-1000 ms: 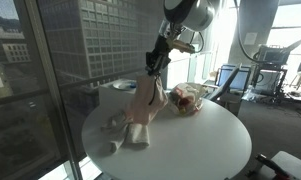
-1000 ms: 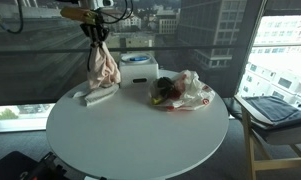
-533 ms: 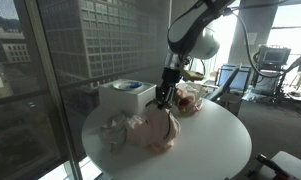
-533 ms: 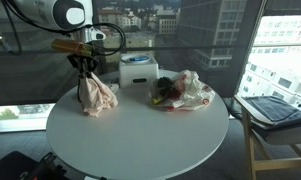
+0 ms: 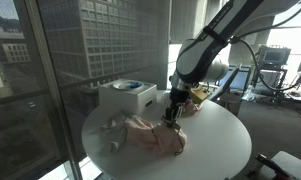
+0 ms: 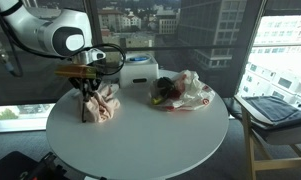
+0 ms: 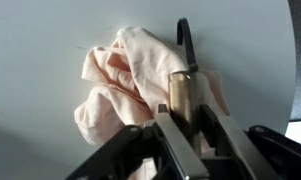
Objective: Take the clothing out of the bag
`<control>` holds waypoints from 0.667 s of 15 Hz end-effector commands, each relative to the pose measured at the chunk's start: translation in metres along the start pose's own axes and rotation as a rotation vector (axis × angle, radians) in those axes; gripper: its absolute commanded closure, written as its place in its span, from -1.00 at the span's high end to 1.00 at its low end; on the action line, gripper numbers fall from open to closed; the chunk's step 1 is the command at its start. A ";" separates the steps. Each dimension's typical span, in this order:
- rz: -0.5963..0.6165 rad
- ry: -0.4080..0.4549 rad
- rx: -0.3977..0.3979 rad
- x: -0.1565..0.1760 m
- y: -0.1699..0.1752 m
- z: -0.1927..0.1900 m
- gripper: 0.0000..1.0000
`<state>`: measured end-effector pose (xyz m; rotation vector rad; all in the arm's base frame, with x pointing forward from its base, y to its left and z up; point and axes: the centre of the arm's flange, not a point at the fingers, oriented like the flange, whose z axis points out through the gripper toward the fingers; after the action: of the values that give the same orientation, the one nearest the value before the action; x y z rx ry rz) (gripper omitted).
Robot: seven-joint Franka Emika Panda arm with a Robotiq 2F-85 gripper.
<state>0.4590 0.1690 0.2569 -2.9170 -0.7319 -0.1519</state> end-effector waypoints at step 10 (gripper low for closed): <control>0.132 0.153 -0.398 0.068 0.206 -0.071 1.00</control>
<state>0.5689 0.0454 0.3306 -3.1944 -0.7569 -0.4886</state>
